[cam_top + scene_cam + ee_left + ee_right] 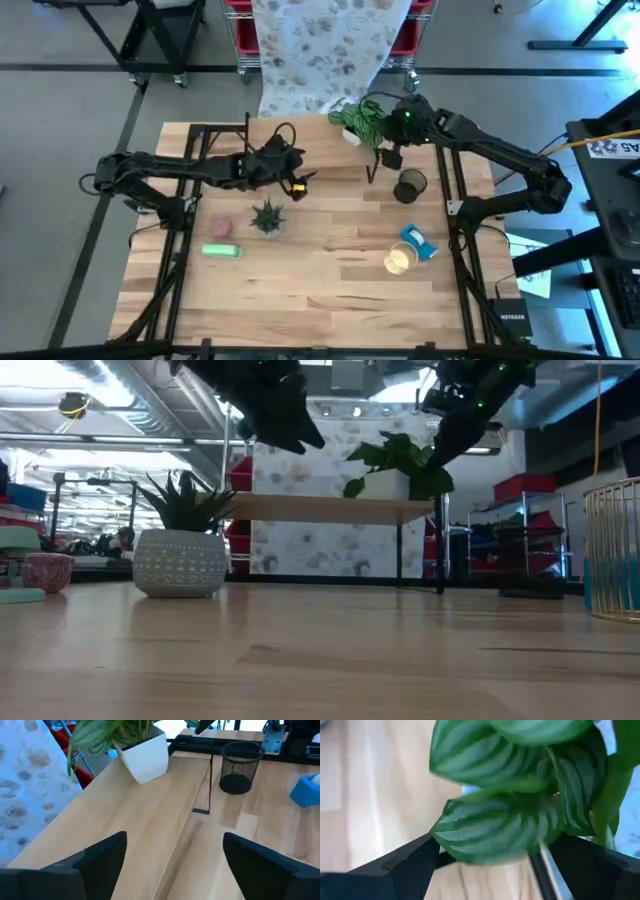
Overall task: Stock shelves
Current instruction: Remove the potted plant on the shelf
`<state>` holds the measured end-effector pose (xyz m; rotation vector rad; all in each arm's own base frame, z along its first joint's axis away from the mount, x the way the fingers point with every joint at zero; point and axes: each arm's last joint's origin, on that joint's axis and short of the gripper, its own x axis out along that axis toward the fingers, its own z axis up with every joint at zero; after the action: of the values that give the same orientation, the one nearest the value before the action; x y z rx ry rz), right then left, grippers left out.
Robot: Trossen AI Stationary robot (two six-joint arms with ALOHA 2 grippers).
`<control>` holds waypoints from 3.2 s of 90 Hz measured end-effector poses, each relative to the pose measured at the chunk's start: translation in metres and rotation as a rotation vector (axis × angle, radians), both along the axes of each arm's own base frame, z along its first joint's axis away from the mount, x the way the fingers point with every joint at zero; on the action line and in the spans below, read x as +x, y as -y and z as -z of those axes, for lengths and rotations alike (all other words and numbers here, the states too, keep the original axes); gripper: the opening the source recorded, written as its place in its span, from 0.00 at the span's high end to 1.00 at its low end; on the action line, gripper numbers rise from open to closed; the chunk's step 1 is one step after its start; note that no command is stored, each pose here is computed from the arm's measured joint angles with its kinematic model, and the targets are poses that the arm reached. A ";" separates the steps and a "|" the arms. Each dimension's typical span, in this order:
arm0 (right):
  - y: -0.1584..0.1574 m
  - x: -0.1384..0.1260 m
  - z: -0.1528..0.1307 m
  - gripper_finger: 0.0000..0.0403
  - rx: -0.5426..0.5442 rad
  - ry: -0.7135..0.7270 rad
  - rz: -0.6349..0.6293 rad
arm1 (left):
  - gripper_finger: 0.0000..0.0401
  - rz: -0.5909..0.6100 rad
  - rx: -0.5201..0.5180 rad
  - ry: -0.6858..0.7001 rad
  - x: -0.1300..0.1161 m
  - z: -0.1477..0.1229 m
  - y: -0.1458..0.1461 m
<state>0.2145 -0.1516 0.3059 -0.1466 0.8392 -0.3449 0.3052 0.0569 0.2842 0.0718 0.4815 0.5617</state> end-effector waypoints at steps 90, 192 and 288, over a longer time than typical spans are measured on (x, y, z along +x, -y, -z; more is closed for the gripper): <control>0.009 0.031 0.013 0.13 0.181 0.209 -0.250 | 0.22 -0.057 -0.007 -0.084 0.010 0.025 -0.019; 0.032 0.048 0.019 0.13 -0.062 0.002 -0.136 | 0.22 0.108 0.052 -0.046 0.000 0.016 -0.073; 0.040 0.058 0.033 0.13 -0.033 -0.001 -0.066 | 0.22 0.206 0.002 -0.010 0.014 0.055 -0.114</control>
<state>0.2723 -0.1914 0.2728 -0.2049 0.8275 -0.2973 0.3195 0.1710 0.2295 0.1247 0.4767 0.3602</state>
